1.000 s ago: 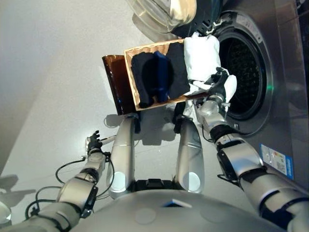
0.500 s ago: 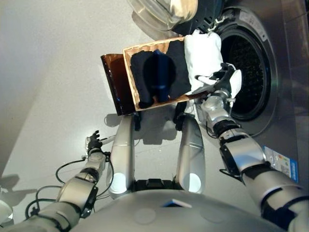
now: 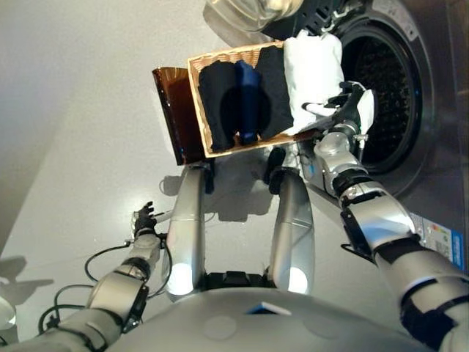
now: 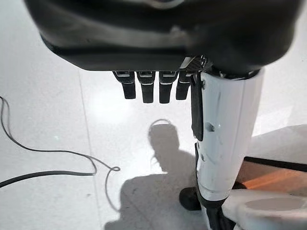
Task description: Pick up the clothes and place them into the washing machine
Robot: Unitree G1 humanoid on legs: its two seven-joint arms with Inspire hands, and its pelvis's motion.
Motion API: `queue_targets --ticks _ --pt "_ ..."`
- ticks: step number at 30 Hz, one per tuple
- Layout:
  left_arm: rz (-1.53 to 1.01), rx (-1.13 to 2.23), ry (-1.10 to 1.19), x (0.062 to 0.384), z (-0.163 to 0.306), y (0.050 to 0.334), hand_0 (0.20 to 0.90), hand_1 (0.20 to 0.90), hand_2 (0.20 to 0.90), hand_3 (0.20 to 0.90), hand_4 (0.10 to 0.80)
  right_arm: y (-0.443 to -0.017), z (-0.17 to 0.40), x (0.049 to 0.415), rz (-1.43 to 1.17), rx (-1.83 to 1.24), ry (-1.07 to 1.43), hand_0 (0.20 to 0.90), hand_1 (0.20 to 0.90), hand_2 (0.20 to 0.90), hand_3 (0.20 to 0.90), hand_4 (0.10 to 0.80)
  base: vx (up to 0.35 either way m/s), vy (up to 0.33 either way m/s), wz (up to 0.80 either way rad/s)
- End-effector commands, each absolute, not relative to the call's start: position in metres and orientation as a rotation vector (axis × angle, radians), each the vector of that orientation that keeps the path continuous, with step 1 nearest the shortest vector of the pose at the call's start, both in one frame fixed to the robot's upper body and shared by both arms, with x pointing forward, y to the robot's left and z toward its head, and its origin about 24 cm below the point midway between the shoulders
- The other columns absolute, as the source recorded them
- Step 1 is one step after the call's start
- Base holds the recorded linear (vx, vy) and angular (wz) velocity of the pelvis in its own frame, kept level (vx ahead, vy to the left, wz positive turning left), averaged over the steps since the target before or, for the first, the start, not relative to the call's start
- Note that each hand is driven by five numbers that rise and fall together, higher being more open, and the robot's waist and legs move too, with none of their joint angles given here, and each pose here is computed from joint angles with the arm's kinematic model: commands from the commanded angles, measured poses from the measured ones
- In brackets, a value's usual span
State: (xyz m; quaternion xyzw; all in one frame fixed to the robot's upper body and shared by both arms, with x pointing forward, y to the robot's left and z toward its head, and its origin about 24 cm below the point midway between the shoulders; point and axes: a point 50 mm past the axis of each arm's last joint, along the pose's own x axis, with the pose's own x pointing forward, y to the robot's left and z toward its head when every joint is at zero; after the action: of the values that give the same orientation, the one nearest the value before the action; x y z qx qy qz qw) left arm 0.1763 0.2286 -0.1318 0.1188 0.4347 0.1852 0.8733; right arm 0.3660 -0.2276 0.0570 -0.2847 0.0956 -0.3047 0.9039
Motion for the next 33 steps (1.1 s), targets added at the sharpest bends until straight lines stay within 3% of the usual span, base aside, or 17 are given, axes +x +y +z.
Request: queue_targets --ticks 1,14,15,16,17,18,20,21,22,33 --pt "0.423 0.275 0.992 0.148 -0.143 0.233 0.900 0.900 0.900 0.900 0.800 -0.215 0.101 0.387 -0.573 -0.592 0.017 0.900 0.900 0.900 0.900 0.800 -0.017 0.010 -0.36" --pt "0.440 0.278 1.014 0.143 -0.143 0.243 0.900 0.900 0.900 0.900 0.800 -0.213 0.109 0.393 -0.478 -0.689 0.007 0.900 0.900 0.900 0.900 0.800 0.003 -0.004 0.00" --pt "0.436 0.279 1.014 0.143 -0.143 0.243 0.900 0.900 0.900 0.900 0.800 -0.215 0.111 0.394 -0.476 -0.703 0.007 0.823 0.823 0.823 0.823 0.745 0.012 -0.013 0.05" --pt "0.434 0.279 1.017 0.142 -0.143 0.243 0.900 0.900 0.900 0.900 0.800 -0.217 0.113 0.394 -0.477 -0.715 0.009 0.513 0.513 0.513 0.513 0.524 0.011 -0.013 0.04" --pt "0.435 0.279 1.020 0.141 -0.143 0.245 0.900 0.900 0.900 0.900 0.800 -0.219 0.117 0.396 -0.475 -0.729 0.006 0.513 0.513 0.513 0.513 0.524 0.000 0.000 0.00" --pt "0.432 0.281 1.022 0.140 -0.143 0.245 0.900 0.900 0.900 0.900 0.800 -0.221 0.120 0.397 -0.473 -0.742 0.008 0.398 0.398 0.398 0.398 0.441 0.000 0.000 0.00" --pt "0.426 0.281 1.023 0.139 -0.144 0.246 0.900 0.900 0.900 0.900 0.800 -0.225 0.125 0.398 -0.479 -0.758 0.011 0.398 0.398 0.398 0.398 0.441 0.000 0.000 0.00" --pt "0.423 0.281 1.025 0.138 -0.144 0.246 0.900 0.900 0.900 0.900 0.800 -0.225 0.127 0.399 -0.481 -0.764 0.011 0.230 0.230 0.230 0.230 0.322 0.000 0.000 0.00" --pt "0.421 0.282 1.027 0.138 -0.144 0.246 0.900 0.900 0.900 0.900 0.800 -0.226 0.129 0.400 -0.480 -0.772 0.010 0.200 0.200 0.200 0.200 0.300 0.000 0.000 0.00" --pt "0.409 0.279 1.034 0.138 -0.144 0.246 0.900 0.900 0.900 0.900 0.800 -0.231 0.136 0.402 -0.482 -0.791 0.017 0.200 0.200 0.200 0.200 0.300 0.004 -0.001 0.03"
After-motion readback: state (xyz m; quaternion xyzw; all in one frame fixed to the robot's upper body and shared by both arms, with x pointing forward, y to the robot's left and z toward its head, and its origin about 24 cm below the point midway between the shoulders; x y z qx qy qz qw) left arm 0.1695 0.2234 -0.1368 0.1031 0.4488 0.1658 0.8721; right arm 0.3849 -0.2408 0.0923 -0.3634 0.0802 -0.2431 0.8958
